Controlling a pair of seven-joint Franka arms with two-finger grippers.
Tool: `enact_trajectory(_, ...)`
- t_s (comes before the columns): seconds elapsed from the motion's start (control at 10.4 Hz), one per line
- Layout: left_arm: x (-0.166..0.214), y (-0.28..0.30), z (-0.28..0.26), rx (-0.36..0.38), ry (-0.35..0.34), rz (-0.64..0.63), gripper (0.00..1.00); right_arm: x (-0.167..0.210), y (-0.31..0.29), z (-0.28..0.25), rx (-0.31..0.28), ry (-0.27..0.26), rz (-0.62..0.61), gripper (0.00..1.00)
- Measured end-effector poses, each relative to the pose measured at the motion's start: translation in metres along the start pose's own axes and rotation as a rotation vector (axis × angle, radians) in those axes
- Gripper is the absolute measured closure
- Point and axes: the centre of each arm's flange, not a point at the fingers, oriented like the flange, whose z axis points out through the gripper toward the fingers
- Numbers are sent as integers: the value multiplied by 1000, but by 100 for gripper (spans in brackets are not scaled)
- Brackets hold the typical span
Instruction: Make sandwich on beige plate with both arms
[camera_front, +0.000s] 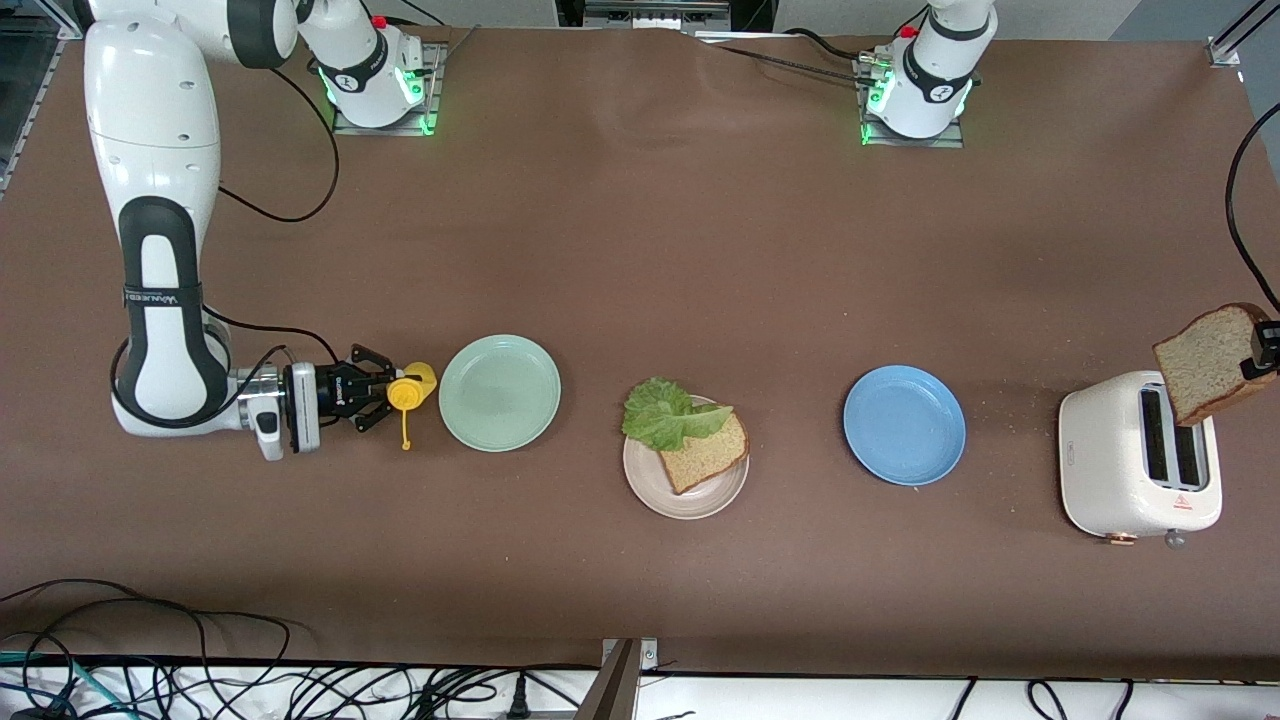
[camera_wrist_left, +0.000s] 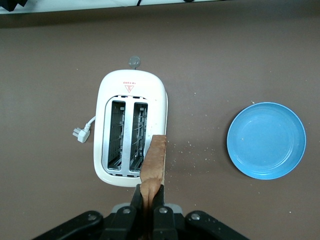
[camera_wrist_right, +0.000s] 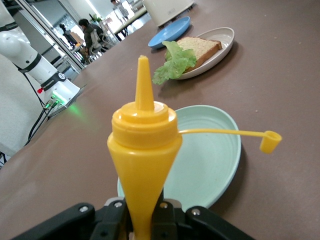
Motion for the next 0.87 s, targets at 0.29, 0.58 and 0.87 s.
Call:
enact_trajectory(0.29,0,2,0,-19,0,-17,90,91,-16,16,-113,-237,189,96)
enact_trajectory(0.58,-1,3,0,-22,-4,-28,90,189,-53,94,-348,-530,247,96)
enact_trajectory(0.87,1,15,0,-55,-10,-61,90,233,-96,191,-570,-768,185,96)
